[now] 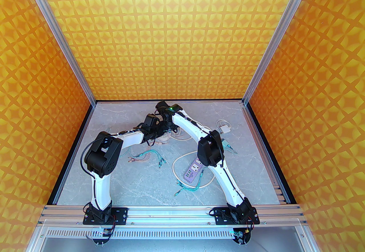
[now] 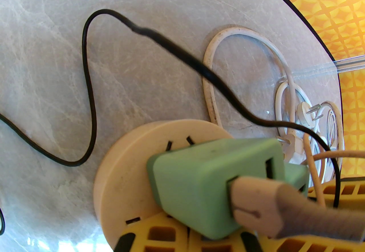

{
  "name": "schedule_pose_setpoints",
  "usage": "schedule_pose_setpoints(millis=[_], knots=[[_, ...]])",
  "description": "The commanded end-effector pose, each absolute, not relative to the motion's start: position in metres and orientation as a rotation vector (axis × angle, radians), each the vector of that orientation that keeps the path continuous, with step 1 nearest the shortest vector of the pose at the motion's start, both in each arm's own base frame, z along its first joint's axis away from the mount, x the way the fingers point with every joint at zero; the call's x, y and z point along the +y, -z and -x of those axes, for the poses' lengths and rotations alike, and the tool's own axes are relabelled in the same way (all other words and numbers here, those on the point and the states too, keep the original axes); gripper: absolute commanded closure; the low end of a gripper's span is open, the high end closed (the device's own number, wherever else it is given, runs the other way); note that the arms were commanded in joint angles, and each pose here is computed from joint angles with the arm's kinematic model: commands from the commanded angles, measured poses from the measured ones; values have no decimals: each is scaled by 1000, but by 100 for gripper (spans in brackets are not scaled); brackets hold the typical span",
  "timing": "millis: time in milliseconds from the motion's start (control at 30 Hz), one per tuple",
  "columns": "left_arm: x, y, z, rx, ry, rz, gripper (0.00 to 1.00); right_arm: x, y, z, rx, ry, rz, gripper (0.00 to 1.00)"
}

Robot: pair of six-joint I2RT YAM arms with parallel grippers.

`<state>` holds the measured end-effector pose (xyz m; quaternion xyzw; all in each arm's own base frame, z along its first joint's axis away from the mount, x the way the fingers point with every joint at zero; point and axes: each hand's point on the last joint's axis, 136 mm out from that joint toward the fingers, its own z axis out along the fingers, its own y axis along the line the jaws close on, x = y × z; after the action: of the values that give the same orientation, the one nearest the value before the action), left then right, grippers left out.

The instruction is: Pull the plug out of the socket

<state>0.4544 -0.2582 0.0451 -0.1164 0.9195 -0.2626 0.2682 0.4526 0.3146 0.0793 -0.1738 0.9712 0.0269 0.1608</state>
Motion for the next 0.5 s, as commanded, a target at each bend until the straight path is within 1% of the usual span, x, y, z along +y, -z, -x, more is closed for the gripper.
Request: schedule_pose_setpoints(millis=[0,100,167,333,400,467], knots=[[-230,65,-373,2882,447,346,100,329,-122,-449,2701,-315,525,67],[-230,67,-372,2885,446,345,100,326,-128,-451,2697,-334,506,67],[-231,67,-373,2884,450,346,100,338,-128,-446,2700,-378,512,67],[-232,71,-371,2896,448,346,100,377,-124,-428,2679,-356,624,67],[-231,73,-371,2900,448,349,100,384,-121,-424,2681,-357,647,67],[-232,74,-370,2903,448,348,100,380,-120,-425,2680,-336,659,67]])
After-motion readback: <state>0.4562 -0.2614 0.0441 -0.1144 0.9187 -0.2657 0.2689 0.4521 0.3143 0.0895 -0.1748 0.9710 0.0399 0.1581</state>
